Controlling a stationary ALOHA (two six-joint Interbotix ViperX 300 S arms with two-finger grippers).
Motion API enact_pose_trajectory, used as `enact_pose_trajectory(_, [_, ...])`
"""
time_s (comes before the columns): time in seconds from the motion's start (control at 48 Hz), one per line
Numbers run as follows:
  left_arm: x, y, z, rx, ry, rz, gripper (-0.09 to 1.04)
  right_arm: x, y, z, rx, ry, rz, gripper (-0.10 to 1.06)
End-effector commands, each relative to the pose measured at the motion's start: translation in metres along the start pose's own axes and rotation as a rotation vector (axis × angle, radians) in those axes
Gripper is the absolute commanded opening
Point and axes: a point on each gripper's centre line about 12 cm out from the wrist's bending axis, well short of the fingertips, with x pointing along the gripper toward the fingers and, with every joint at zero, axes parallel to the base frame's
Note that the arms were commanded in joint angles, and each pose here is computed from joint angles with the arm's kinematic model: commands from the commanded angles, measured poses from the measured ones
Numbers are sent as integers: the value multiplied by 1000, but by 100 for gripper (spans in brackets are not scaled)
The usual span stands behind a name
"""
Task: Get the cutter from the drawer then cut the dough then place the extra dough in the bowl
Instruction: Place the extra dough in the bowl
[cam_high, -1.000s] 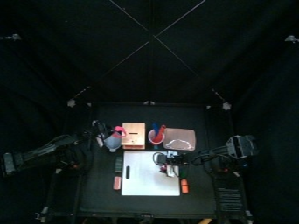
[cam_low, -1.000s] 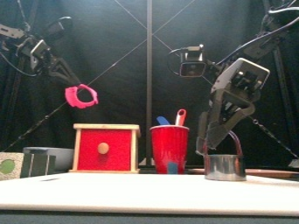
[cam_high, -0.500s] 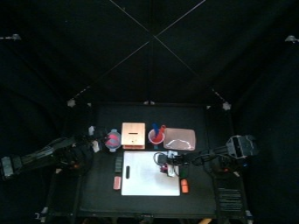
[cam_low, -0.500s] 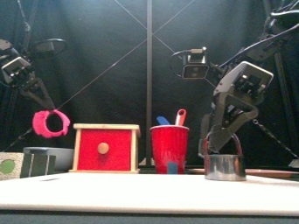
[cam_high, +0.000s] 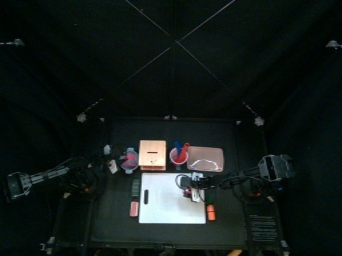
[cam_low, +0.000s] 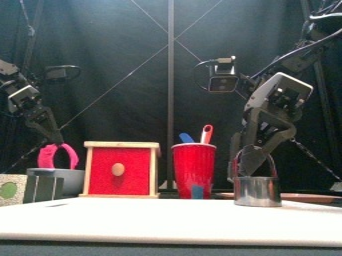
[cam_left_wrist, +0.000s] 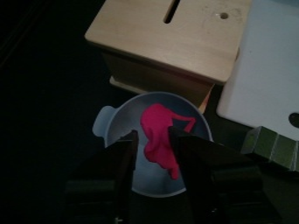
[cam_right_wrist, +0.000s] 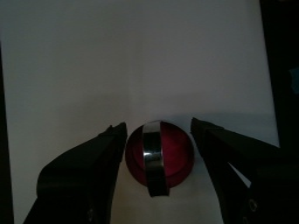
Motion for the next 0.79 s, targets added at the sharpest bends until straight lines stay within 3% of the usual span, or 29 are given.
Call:
enact_pose_trajectory(0.021, [0,4,6,-51,-26,14,93,-5,0,10,5,-37,4,93])
enact_pose_trajectory(0.292, [1,4,3,-343,-75,-5,94,-6,0,10,8,-35,4,93])
enact_pose_trajectory(0.479, [2,4,-4,-379,-81,7,94,-6,1,10,10,-32,5,93])
enact_pose_trajectory(0.792, [1,7,1,-389,-104,16,94,-6,1,11,10,-33,5,93])
